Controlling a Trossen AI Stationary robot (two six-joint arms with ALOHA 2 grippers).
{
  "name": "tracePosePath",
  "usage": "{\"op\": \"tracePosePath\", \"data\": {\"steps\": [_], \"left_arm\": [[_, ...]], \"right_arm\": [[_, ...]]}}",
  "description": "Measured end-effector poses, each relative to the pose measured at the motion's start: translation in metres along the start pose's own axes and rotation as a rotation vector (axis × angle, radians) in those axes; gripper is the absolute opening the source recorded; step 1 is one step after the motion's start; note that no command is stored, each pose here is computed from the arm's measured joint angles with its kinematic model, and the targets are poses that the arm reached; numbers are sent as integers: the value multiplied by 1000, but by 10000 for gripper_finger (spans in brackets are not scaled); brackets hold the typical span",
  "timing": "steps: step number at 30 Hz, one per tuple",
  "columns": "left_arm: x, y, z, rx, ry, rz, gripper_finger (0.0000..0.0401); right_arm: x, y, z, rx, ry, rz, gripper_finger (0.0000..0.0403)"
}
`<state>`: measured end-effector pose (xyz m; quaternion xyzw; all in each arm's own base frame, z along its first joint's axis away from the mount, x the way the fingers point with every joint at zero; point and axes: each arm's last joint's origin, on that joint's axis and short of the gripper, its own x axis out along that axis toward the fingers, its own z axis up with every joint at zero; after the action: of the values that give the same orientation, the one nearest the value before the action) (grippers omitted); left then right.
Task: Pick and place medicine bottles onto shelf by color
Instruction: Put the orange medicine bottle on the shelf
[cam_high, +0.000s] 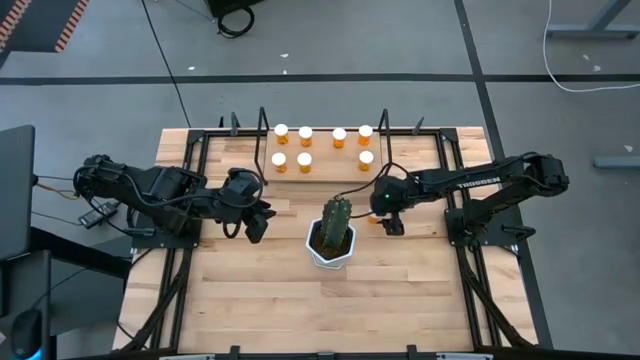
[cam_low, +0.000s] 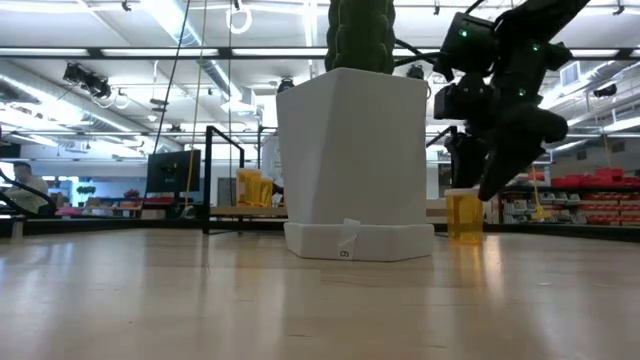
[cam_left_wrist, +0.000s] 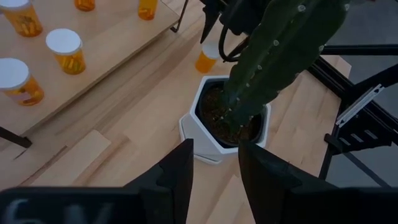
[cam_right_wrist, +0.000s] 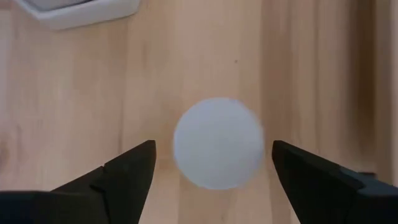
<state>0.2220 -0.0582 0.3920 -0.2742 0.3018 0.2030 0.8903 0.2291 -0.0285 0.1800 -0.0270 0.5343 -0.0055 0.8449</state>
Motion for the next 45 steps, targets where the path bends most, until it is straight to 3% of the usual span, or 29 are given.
{"op": "tracePosePath", "data": {"steps": [14, 29, 45], "left_arm": [[0, 0, 0, -4, 0, 0, 131], [0, 0, 0, -4, 0, 0, 126], [0, 0, 0, -6, 0, 0, 127]], "right_arm": [[0, -1, 4, 15, -41, -30, 328], [0, -1, 4, 14, -37, -24, 266], [4, 0, -3, 51, -14, -5, 262]]}}
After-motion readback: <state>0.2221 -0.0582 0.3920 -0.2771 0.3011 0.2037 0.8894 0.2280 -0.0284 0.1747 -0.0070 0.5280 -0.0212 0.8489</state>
